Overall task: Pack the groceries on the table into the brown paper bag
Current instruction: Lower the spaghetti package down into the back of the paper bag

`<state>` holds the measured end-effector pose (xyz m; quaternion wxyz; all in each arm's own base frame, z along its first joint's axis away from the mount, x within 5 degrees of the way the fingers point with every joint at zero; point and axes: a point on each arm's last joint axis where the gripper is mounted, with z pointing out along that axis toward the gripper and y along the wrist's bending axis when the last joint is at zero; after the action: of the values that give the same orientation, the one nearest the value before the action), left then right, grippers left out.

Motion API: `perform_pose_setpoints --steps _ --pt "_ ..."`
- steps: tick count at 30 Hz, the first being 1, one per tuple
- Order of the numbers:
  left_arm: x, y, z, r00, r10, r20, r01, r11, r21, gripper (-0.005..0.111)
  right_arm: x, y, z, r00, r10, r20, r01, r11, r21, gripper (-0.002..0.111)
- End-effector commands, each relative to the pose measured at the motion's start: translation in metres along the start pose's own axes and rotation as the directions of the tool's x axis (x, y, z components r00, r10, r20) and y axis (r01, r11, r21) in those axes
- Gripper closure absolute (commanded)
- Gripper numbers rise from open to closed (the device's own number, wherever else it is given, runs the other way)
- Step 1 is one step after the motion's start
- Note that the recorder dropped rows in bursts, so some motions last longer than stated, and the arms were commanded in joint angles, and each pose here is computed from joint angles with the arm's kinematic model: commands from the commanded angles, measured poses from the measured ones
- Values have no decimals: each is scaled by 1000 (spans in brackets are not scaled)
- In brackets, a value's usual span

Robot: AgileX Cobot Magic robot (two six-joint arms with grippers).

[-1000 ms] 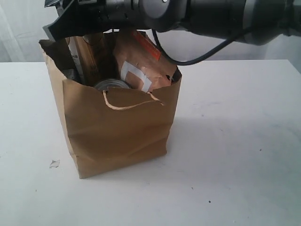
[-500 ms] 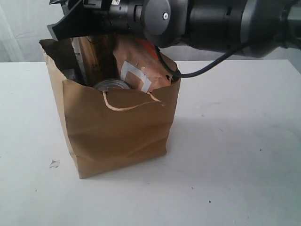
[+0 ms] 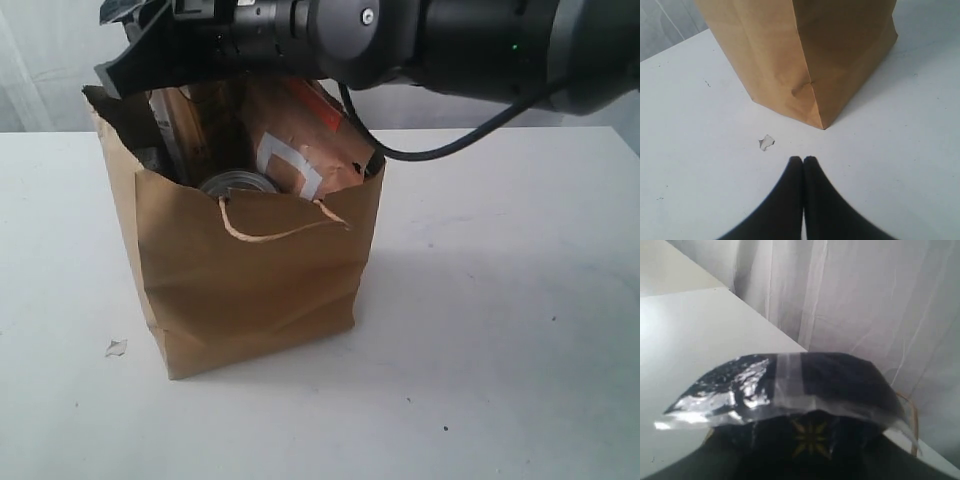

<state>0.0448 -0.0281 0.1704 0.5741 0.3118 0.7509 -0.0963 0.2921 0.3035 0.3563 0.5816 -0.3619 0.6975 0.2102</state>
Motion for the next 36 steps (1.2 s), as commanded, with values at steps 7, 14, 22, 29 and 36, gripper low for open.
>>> perform_pose_setpoints --steps 7,14,22,29,36 --pt "1 0 0 1000 -6 0 6 1000 3 106 22 25 -2 977 -24 -212 -5 991 -137 108" --pt "1 0 0 1000 -6 0 6 1000 3 106 31 30 -6 948 -43 -315 -18 982 -188 94" --pt "1 0 0 1000 -6 0 6 1000 3 106 46 37 -16 869 -81 -488 -63 960 -273 56" --pt "1 0 0 1000 -6 0 6 1000 3 106 35 34 -18 899 8 -438 -113 970 -214 47" --pt "1 0 0 1000 -6 0 6 1000 3 106 6 27 -39 947 -1 -321 -63 980 -188 47"
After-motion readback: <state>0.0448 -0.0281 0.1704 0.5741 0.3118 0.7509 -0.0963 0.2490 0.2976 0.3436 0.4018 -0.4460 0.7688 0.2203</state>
